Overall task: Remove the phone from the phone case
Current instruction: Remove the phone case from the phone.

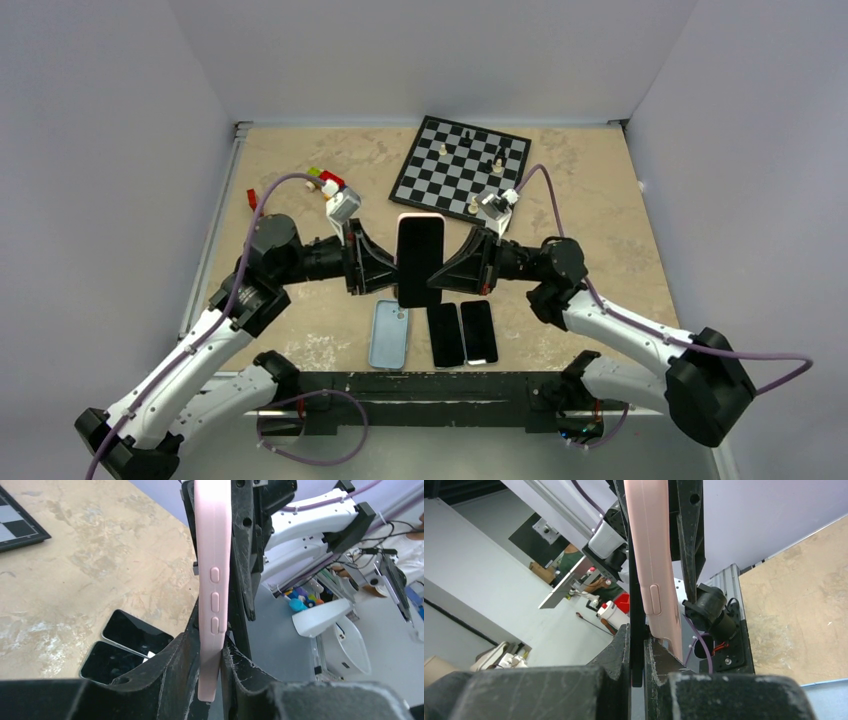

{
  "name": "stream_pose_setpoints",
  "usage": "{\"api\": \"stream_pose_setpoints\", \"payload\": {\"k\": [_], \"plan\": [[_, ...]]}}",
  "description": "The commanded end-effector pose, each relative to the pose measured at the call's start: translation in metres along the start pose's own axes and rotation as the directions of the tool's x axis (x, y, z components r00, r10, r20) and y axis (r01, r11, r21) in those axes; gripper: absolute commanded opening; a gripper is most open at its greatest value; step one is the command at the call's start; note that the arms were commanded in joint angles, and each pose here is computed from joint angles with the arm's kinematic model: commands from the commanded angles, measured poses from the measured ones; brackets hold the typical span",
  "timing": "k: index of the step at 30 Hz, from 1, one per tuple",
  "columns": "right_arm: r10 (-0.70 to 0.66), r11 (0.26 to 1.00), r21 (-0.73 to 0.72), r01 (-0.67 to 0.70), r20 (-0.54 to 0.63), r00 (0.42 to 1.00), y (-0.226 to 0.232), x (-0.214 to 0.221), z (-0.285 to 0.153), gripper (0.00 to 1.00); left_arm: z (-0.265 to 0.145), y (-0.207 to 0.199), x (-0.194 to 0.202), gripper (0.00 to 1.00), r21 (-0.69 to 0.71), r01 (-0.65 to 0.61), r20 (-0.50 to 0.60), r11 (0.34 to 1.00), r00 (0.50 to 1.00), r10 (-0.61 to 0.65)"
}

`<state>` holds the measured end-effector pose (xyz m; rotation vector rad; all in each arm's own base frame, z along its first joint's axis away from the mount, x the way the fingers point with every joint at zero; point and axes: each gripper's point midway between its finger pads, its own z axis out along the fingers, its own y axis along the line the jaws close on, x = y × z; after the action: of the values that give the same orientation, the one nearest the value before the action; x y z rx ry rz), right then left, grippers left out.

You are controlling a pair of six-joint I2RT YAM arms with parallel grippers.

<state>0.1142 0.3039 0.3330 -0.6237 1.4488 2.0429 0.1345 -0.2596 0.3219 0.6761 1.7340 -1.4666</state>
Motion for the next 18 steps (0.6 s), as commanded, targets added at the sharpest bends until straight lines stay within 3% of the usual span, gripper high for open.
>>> {"api": "stream_pose_setpoints", "payload": {"k": [1, 6, 9, 13, 15, 18], "plan": [[-0.084, 0.993, -0.087, 0.083, -0.003, 0.996, 0.024, -0.005, 0.008, 0.0, 0.0, 0.003, -0.038, 0.32, -0.09, -0.01, 0.134, 0.996, 0.991, 0.022], [-0.075, 0.994, -0.086, 0.074, -0.002, 0.997, 0.024, -0.004, 0.01, 0.0, 0.004, 0.011, -0.034, 0.15, -0.12, -0.013, 0.101, 0.993, 0.995, 0.025], [-0.073, 0.995, -0.075, 0.072, -0.001, 0.997, 0.022, -0.004, 0.009, 0.0, -0.007, 0.043, -0.037, 0.01, -0.316, 0.015, 0.126, 0.949, 0.992, 0.027], [-0.076, 0.995, -0.057, 0.076, -0.004, 0.997, 0.021, -0.002, 0.008, 0.0, -0.034, 0.092, -0.025, 0.0, -0.592, 0.094, 0.12, 0.8, 0.992, -0.028], [-0.083, 0.995, -0.052, 0.082, -0.004, 0.997, 0.022, -0.001, 0.007, 0.0, -0.044, 0.107, -0.015, 0.0, -0.665, 0.108, 0.101, 0.739, 0.993, -0.054], [-0.099, 0.995, -0.028, 0.099, -0.003, 0.995, 0.022, -0.002, 0.005, 0.0, -0.052, 0.115, 0.0, 0.0, -0.701, 0.119, 0.083, 0.703, 0.993, -0.086]]}}
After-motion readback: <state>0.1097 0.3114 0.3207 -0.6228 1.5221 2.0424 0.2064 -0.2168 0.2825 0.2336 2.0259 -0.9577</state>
